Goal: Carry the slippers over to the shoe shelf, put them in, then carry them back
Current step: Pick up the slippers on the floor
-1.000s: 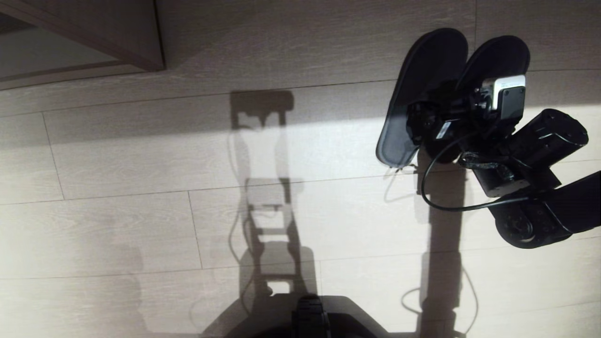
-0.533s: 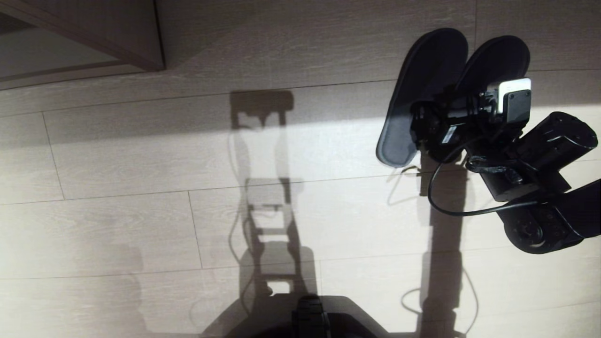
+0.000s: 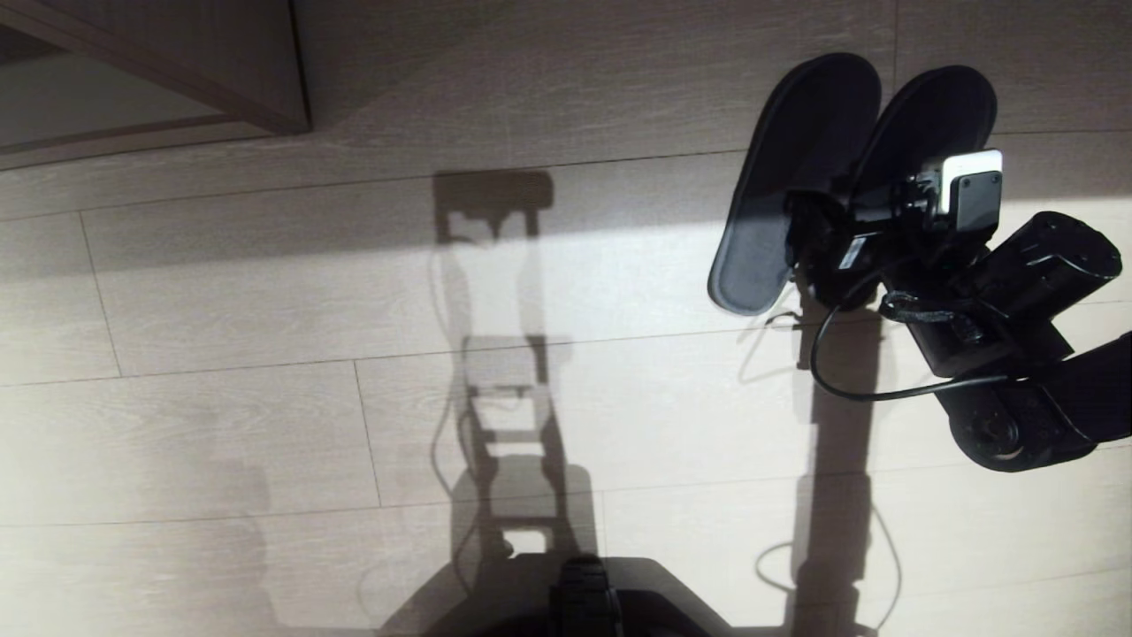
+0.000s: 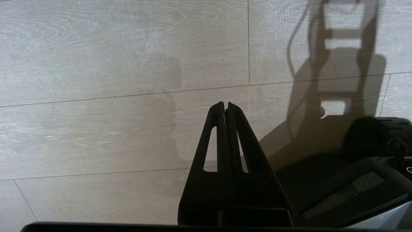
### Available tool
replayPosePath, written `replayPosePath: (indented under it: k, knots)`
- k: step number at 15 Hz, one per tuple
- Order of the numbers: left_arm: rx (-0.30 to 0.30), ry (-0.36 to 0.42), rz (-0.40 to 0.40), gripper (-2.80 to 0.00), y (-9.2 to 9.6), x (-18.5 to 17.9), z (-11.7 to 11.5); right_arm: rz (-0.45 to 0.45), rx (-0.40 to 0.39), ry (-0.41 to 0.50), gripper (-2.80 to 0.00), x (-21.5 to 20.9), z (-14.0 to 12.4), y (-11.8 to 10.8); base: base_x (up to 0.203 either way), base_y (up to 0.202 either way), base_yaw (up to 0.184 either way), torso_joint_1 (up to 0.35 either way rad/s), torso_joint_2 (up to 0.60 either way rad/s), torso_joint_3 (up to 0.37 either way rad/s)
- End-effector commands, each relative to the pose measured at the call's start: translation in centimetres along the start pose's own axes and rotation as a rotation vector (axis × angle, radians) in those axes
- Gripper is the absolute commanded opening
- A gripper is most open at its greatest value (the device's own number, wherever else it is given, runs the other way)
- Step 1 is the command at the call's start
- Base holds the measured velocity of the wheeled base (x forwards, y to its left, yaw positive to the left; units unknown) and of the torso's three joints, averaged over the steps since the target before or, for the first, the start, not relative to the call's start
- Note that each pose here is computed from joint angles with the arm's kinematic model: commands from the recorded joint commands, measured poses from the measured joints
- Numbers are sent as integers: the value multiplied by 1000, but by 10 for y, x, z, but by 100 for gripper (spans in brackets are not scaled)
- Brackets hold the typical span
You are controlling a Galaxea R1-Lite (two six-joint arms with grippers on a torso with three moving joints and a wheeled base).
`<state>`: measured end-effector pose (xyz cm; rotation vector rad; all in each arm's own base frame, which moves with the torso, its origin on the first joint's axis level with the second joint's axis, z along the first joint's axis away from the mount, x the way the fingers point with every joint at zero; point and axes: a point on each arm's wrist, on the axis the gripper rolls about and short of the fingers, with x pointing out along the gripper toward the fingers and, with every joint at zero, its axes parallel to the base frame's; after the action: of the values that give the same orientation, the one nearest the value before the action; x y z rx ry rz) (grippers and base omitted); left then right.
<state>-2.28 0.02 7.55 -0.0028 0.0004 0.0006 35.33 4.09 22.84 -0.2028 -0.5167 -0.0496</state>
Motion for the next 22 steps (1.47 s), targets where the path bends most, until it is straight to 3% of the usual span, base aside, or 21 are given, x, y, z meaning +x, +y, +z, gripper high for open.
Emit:
replayPosePath:
  k: [1,2,3,7,14,18,22]
  knots:
    - [0,0,1,-280,0,0,0,-4,3,-14,0,5,-3,2,0,0,0,0,0,0]
    - [0,0,1,-280,0,0,0,-6,5,-23,0,8,-3,2,0,0,0,0,0,0]
    - [0,0,1,-280,0,0,0,-7,7,-31,-280,11,-3,3,0,0,0,0,0,0]
    - [-2,0,1,-280,0,0,0,-11,26,-87,-280,23,2,3,0,0,0,0,0,0]
    - [-2,0,1,-280,0,0,0,-9,32,-84,-280,17,10,0,0,0,0,0,0,0]
    - [-1,0,1,-280,0,0,0,20,40,-82,-280,-8,58,-15,0,0,0,0,0,0]
    - [-2,0,1,-280,0,0,0,56,53,-51,-280,-62,120,-37,0,0,0,0,0,0]
